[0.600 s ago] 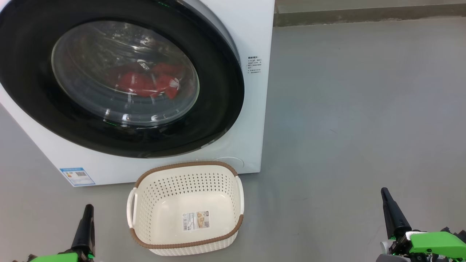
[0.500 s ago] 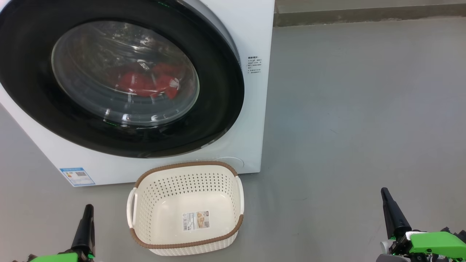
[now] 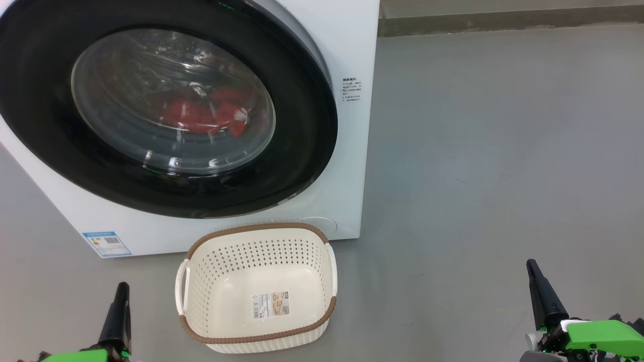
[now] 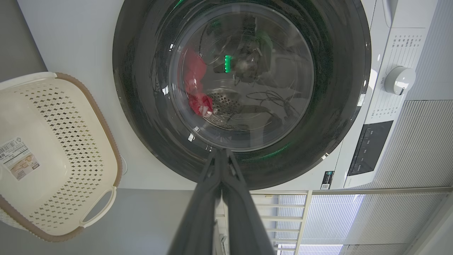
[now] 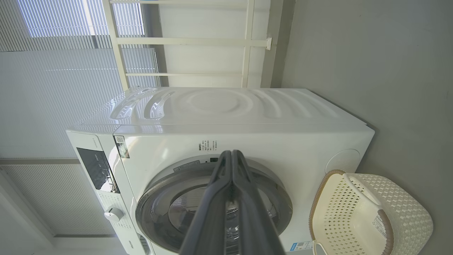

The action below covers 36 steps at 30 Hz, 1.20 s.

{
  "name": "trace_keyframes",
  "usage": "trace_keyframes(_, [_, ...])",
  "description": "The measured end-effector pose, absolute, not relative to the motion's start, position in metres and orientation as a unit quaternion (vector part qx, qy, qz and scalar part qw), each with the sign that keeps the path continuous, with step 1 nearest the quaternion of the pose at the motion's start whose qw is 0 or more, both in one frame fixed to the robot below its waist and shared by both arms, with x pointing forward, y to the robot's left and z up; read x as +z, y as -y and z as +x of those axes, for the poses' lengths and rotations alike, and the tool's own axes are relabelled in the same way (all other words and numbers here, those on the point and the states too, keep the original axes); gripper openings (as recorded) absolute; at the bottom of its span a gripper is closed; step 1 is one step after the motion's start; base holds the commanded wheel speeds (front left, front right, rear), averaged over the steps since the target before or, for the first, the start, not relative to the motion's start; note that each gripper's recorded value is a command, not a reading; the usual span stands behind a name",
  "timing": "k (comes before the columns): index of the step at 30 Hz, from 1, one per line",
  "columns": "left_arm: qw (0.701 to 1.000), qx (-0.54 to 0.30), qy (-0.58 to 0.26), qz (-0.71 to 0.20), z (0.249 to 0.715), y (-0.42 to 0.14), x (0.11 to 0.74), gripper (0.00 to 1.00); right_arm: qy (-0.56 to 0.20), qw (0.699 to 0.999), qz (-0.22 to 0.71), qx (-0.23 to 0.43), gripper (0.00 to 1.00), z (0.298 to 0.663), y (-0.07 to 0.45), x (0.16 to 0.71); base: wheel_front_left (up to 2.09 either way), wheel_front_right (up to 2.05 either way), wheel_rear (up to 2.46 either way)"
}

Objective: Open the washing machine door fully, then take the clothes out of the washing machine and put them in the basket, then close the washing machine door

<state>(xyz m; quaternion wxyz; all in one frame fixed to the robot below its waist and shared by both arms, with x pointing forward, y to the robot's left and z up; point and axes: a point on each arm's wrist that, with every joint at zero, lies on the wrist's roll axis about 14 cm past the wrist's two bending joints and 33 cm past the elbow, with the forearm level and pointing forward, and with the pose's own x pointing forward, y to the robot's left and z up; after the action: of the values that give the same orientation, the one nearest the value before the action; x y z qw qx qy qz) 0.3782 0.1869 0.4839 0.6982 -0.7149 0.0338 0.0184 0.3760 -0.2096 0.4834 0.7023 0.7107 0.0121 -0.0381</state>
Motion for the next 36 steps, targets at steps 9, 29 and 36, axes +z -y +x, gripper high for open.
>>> trace_keyframes(9, [0.7, 0.018, -0.034, -0.713, 0.3782, -0.1869, 0.4838, 0.0, -0.012, 0.702, 0.711, -0.038, 0.0, 0.3761, 0.2096, 0.4835, 0.0, 0.0, 0.0])
trace_keyframes(29, [0.7, 0.018, -0.034, -0.713, 0.3782, -0.1869, 0.4837, 0.0, -0.012, 0.702, 0.711, -0.038, 0.0, 0.3761, 0.2096, 0.4834, 0.0, 0.0, 0.0])
trace_keyframes(36, [0.7, 0.018, -0.034, -0.713, 0.3781, -0.1869, 0.4838, 0.0, -0.012, 0.702, 0.711, -0.038, 0.0, 0.3761, 0.2095, 0.4835, 0.0, 0.0, 0.0])
